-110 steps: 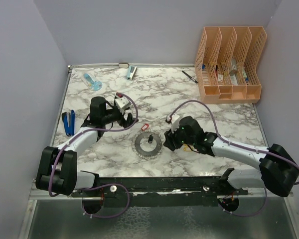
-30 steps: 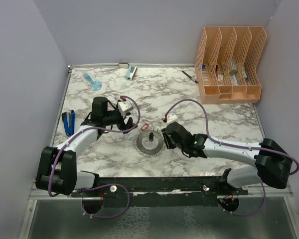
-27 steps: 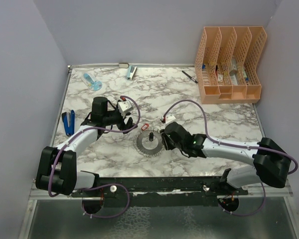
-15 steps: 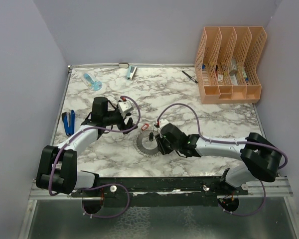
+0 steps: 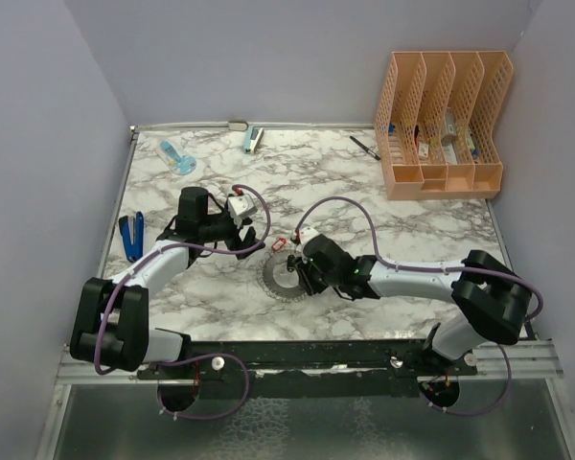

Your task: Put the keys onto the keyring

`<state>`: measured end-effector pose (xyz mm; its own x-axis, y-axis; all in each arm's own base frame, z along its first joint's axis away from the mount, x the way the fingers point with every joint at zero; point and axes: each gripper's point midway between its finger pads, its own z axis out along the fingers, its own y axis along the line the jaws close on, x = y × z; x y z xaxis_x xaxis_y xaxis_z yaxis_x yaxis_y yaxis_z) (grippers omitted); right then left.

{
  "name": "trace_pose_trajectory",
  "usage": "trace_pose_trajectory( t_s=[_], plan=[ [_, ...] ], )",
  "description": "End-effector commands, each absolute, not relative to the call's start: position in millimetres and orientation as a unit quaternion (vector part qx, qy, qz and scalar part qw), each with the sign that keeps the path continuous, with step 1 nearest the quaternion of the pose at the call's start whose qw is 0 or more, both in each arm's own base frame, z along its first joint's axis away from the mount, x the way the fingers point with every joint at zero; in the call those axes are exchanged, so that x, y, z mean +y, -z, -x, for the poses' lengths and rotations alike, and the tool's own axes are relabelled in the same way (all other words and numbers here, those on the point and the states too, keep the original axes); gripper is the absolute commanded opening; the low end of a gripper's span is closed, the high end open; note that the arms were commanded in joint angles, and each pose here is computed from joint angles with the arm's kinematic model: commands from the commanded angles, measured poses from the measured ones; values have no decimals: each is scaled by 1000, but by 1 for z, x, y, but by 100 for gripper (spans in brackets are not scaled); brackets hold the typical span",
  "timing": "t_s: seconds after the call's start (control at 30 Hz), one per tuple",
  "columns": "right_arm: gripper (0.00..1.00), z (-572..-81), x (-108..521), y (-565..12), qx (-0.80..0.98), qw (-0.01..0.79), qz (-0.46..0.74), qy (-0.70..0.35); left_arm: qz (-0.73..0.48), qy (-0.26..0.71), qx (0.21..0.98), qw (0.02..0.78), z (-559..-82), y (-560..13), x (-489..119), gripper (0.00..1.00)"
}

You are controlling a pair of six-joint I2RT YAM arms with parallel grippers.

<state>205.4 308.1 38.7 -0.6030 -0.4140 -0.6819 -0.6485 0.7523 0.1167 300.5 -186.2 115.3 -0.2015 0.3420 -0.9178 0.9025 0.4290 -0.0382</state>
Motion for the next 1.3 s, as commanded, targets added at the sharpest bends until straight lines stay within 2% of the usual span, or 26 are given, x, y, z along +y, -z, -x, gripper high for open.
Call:
trace_pose_trajectory(
  t_s=[0.0,0.6,1.27],
  plan=[
    [32,-220,315,-55,867,358,295,-178,-450,319,697,457,-300,-123,-192,79],
    [33,-216,290,-37,884,336,283,-160,-450,322,700,452,-300,-121,-192,79],
    [29,-206,287,-60,872,350,282,-195,-452,332,697,446,-297,-120,-195,79]
  ],
)
